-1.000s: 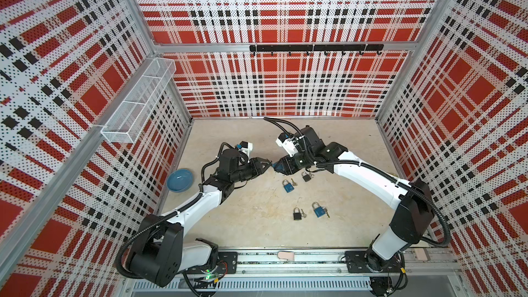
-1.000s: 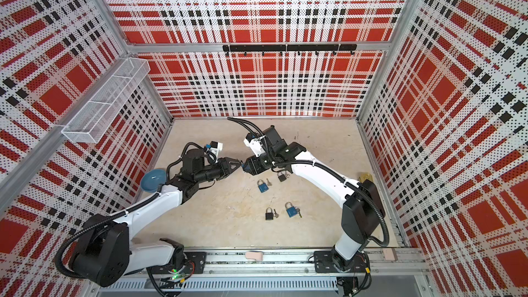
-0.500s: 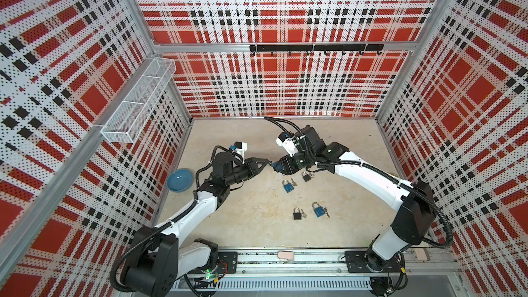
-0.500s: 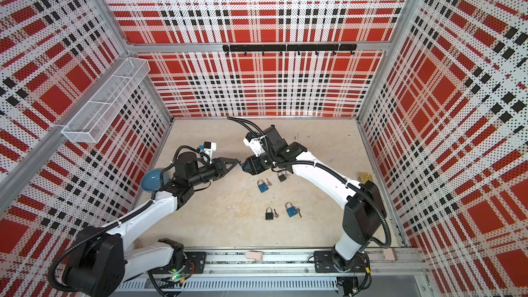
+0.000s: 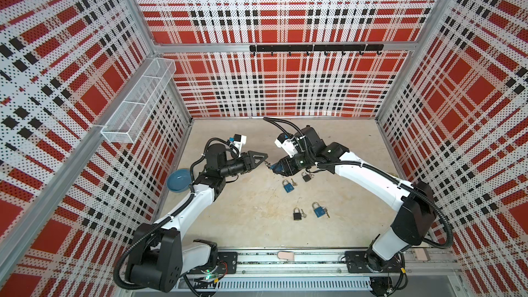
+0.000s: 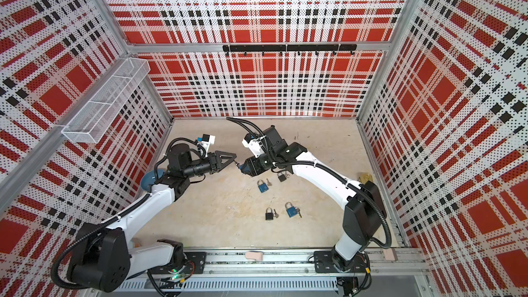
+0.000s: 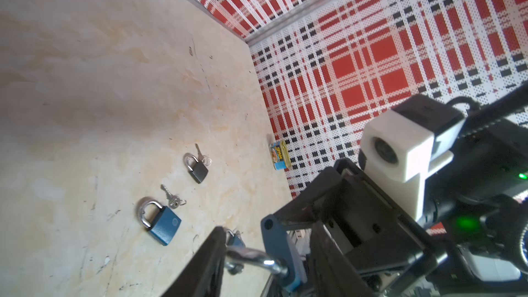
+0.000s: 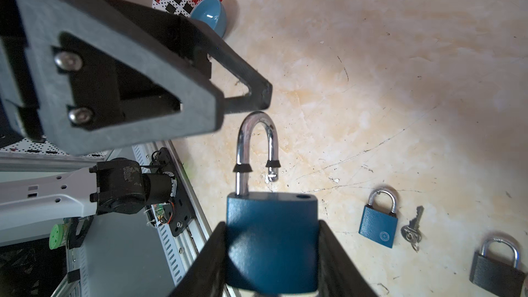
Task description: Lock with the key
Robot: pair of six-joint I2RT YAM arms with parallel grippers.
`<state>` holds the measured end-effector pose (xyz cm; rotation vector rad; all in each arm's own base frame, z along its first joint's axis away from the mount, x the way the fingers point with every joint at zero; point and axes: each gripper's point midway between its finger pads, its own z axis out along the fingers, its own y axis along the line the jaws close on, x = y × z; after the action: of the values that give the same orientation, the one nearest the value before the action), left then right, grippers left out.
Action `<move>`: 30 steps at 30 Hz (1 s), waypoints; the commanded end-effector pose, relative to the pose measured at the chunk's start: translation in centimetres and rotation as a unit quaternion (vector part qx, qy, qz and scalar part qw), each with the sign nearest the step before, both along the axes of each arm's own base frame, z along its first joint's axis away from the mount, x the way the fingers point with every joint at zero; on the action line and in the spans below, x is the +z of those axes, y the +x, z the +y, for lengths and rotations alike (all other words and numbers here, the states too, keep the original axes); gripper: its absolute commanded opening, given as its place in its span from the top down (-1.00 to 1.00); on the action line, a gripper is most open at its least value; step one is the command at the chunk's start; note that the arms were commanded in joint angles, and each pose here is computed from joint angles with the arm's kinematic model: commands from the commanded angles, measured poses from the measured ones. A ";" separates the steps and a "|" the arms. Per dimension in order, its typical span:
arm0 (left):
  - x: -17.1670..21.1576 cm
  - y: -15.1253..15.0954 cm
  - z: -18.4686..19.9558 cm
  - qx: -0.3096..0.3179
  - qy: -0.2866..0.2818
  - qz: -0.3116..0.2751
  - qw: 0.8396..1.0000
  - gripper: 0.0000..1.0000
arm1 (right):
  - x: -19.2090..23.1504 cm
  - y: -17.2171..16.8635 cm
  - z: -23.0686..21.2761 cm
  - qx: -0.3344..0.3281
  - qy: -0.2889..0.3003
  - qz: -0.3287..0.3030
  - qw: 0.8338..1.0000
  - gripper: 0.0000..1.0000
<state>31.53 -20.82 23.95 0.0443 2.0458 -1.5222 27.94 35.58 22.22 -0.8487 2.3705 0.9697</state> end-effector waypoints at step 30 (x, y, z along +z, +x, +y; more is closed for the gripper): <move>0.3 -0.8 -1.4 -0.077 -0.009 -0.009 0.997 0.01 | 4.4 -0.5 0.7 0.025 0.050 -0.039 0.998 0.74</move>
<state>31.40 -21.61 23.28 0.1410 2.0755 -1.5880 27.12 35.50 22.16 -0.8662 2.3919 1.0017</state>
